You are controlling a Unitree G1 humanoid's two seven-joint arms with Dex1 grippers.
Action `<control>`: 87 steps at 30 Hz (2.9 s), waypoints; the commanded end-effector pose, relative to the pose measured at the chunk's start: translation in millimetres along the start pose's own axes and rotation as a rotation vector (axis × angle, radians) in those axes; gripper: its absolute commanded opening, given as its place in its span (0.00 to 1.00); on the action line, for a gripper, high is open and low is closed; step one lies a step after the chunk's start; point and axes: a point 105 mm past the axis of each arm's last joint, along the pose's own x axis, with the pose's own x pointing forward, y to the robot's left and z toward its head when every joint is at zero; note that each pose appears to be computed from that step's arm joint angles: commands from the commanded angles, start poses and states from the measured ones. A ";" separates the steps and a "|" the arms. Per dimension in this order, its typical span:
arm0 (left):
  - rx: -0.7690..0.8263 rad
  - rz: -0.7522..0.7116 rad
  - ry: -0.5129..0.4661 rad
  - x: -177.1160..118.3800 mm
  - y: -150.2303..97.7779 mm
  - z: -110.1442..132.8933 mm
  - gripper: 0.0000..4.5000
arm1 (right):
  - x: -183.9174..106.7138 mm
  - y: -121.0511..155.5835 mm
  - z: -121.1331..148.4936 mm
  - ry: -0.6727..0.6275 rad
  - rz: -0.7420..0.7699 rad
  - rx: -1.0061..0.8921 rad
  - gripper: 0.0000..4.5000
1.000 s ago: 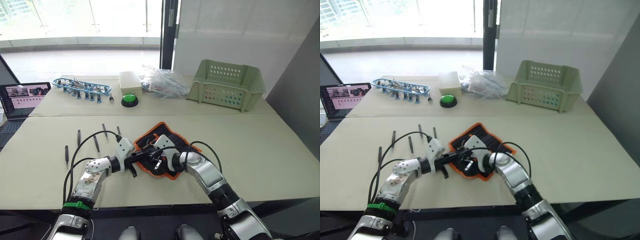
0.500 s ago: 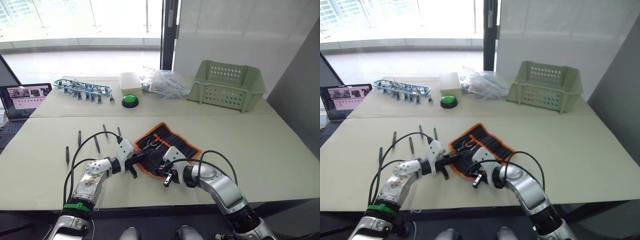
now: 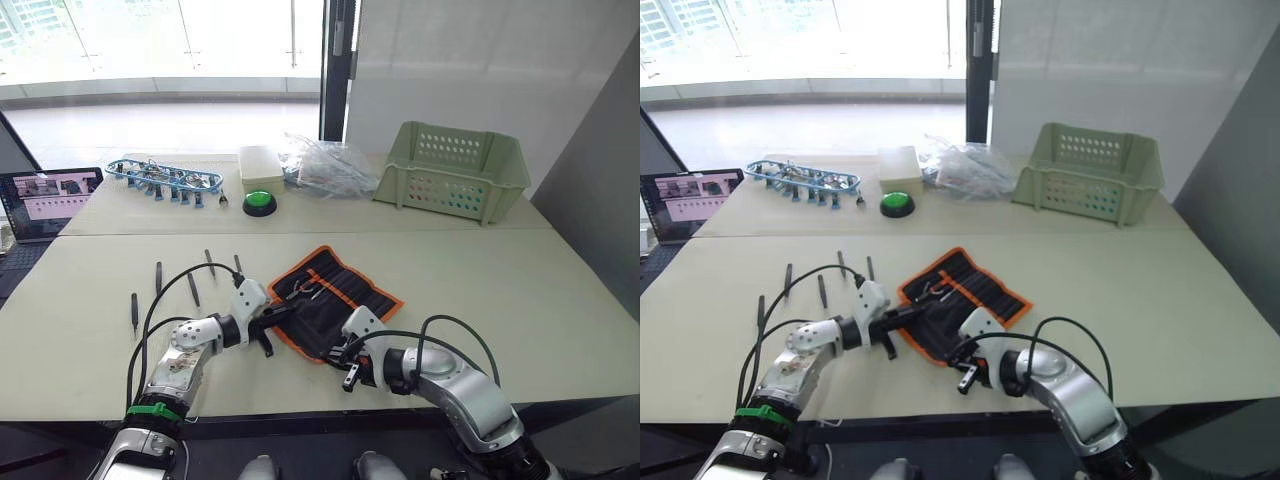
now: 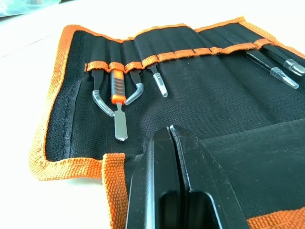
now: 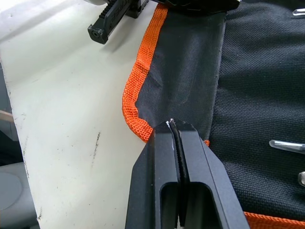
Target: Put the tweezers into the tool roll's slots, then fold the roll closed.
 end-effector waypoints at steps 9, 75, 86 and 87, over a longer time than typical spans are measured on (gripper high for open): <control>-0.032 0.050 -0.150 -85.6 7.7 52.3 0.01 | -50.1 -36.0 57.7 -0.356 -0.086 -0.048 0.00; -0.340 1.369 0.075 -220.6 11.3 -49.2 1.00 | -123.8 -68.4 35.1 -0.300 0.159 -0.257 1.00; -0.387 1.295 0.114 -186.2 40.9 -64.3 1.00 | -122.2 -63.3 26.9 -0.306 0.149 -0.235 1.00; -0.394 1.293 0.116 -184.4 42.3 -65.1 1.00 | -122.4 -62.8 26.1 -0.305 0.148 -0.234 1.00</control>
